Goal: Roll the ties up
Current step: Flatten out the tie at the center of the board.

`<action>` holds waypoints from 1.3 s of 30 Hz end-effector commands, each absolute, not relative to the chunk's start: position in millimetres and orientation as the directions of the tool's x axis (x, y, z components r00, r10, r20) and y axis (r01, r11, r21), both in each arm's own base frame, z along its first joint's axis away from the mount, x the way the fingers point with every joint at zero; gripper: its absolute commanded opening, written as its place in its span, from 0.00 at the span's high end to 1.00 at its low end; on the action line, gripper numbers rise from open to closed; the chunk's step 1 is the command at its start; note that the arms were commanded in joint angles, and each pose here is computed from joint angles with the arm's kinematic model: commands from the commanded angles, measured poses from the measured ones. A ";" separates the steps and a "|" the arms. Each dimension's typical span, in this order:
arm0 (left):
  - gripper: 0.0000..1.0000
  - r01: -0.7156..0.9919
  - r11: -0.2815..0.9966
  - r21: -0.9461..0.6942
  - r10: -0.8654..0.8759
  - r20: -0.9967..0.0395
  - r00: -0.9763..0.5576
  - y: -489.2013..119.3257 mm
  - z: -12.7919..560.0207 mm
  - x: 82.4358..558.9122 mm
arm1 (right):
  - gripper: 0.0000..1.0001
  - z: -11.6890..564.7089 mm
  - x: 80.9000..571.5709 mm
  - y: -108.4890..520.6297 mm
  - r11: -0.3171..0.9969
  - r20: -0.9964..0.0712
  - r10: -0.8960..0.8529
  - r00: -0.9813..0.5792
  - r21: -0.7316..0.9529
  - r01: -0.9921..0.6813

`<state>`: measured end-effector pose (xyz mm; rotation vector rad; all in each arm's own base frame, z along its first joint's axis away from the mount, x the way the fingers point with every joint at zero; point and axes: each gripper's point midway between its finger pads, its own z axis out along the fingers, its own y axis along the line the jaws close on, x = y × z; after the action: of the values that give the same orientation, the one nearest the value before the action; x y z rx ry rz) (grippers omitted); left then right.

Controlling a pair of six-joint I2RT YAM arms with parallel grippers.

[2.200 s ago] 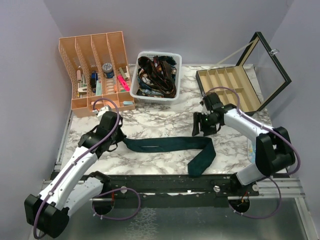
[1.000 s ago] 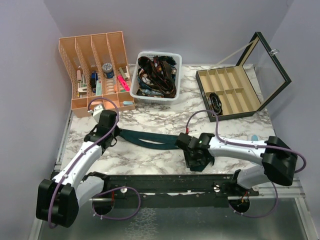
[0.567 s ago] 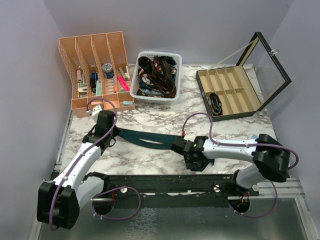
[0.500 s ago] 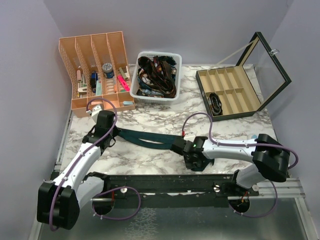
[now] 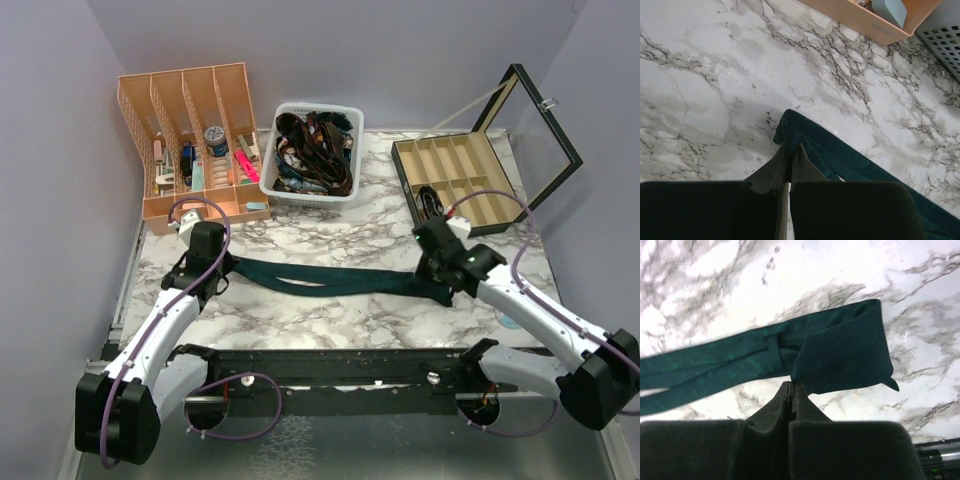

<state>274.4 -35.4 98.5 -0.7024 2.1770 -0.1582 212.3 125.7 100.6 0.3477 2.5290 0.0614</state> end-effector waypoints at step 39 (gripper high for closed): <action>1.00 -0.620 0.715 -0.324 -0.642 -0.656 -0.397 -5.0 81.3 245.8 | 0.26 126.3 313.0 97.1 0.896 -0.532 0.258 -0.807 0.444 -0.006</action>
<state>261.5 -27.9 93.6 -0.7960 2.1675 -0.1438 302.8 12.7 114.1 0.5096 2.4407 0.1790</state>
